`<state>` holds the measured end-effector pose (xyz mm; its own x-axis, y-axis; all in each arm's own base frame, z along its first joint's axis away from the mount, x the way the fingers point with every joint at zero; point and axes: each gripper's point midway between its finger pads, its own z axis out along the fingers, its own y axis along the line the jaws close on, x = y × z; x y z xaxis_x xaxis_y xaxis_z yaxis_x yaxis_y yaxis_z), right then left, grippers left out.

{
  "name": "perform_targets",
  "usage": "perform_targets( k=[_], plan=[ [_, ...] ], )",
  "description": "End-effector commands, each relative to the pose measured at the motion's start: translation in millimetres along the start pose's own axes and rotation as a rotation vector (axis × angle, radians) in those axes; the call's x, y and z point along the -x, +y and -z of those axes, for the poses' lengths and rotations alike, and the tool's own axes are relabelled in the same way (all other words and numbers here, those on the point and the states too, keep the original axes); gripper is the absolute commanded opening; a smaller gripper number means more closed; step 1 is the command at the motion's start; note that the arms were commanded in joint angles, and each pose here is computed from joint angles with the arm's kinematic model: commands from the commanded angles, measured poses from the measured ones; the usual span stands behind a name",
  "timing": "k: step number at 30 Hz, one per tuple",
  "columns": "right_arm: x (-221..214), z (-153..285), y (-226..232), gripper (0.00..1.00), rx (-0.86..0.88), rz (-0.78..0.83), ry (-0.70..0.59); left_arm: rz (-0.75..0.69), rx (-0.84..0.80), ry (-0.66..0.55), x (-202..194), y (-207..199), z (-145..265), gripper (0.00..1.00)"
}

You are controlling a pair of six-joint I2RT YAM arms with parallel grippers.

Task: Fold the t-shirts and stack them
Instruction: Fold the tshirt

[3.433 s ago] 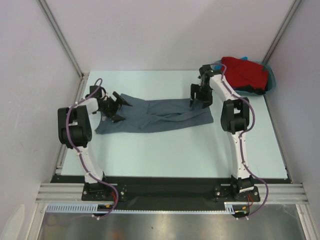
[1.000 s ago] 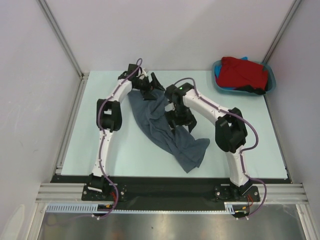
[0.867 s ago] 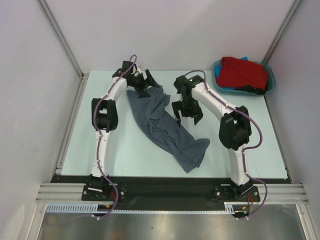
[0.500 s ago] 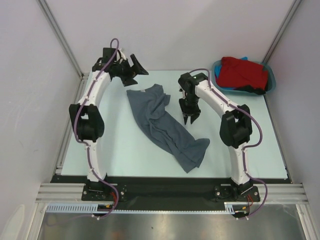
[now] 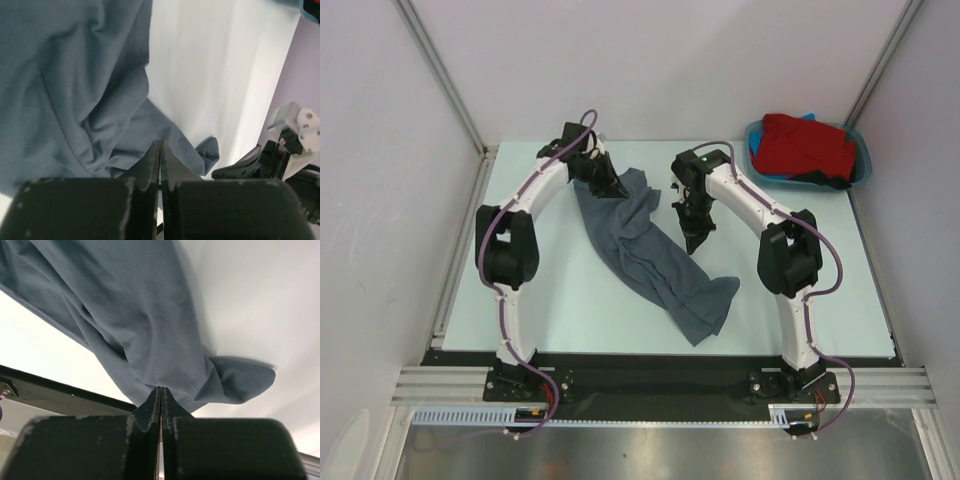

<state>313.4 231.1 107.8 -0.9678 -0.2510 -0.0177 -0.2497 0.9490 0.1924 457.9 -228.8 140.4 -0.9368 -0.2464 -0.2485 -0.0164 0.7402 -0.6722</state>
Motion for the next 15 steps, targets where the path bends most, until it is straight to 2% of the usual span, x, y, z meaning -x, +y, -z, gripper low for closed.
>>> perform_targets(
  k=[1, 5, 8, 15],
  plan=[
    [-6, 18, 16, 0.00, 0.039, 0.056, -0.038, -0.021, 0.040, -0.047, 14, 3, 10, 0.00],
    [-8, 15, 24, 0.00, 0.053, 0.081, -0.026, -0.059, 0.199, -0.066, 21, 27, 14, 0.00],
    [-10, 13, 30, 0.00, 0.067, 0.100, -0.021, -0.088, 0.257, -0.053, 24, 36, 14, 0.00],
    [-16, 4, 43, 0.00, 0.101, 0.132, 0.014, -0.095, 0.479, 0.033, 16, 91, -7, 0.00]
  ],
)
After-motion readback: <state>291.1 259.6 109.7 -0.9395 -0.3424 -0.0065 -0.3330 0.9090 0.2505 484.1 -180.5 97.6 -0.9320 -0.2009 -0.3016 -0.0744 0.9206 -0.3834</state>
